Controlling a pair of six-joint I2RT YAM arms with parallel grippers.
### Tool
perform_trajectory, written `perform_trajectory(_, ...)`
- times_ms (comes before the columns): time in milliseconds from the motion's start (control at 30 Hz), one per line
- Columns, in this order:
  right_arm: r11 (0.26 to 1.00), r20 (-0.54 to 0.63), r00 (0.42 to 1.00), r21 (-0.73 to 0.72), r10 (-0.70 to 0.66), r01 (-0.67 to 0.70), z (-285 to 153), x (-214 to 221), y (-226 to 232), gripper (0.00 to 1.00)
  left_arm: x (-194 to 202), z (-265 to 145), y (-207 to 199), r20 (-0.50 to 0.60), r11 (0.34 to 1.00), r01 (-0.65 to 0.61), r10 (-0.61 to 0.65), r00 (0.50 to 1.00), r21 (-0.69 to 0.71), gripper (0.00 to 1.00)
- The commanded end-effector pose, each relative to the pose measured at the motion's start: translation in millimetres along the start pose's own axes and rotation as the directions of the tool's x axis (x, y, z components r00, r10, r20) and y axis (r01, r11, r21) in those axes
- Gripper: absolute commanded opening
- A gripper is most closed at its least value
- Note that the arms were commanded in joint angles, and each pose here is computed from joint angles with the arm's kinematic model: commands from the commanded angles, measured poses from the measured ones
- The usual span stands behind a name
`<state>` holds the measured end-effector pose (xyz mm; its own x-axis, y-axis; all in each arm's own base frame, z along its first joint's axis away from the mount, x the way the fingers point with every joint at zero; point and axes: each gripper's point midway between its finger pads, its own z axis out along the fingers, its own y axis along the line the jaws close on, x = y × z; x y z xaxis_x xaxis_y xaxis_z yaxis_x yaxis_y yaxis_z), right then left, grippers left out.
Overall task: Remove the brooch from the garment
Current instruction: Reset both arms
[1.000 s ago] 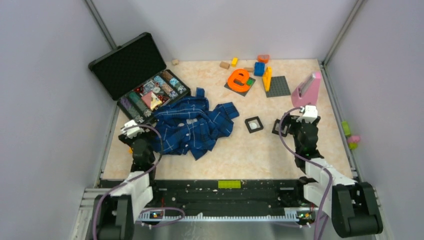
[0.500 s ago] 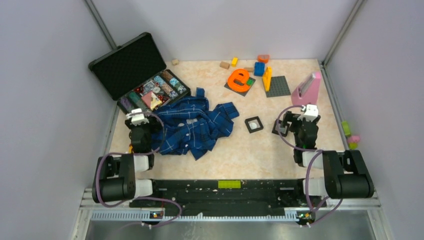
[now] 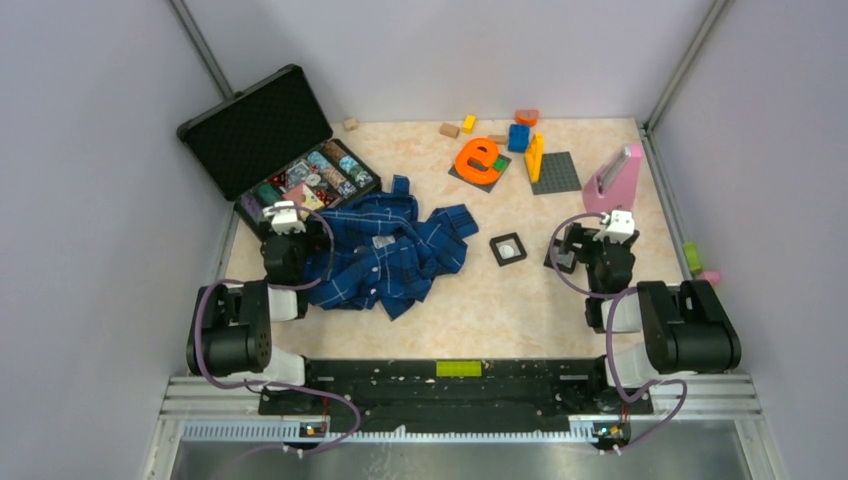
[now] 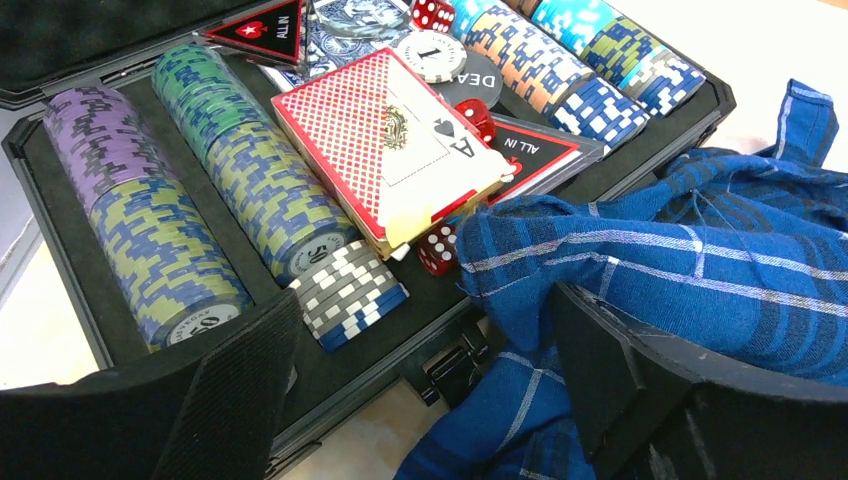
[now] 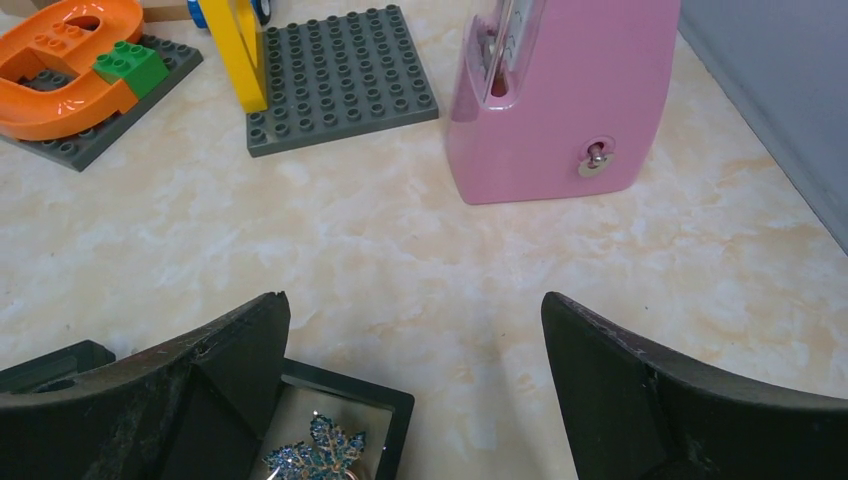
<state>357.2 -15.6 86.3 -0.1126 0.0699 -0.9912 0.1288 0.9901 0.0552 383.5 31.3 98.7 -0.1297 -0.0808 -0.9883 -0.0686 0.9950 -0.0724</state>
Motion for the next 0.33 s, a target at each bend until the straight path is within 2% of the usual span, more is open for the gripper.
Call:
perform_trajectory(0, 1.000, 0.070, 0.998, -0.010, 0.005, -0.004, 3.6, -18.6, 0.4, 0.99, -8.5, 2.8, -3.2, 0.030, 1.000, -0.018, 0.018, 0.999, 0.018, 0.98)
perform_trajectory(300, 1.000, 0.069, 0.998, -0.024, 0.001, 0.001, 3.9, -18.4, 2.9, 0.99, -8.4, 3.7, -4.0, 0.025, 1.000, -0.024, 0.023, 0.999, 0.010, 0.99)
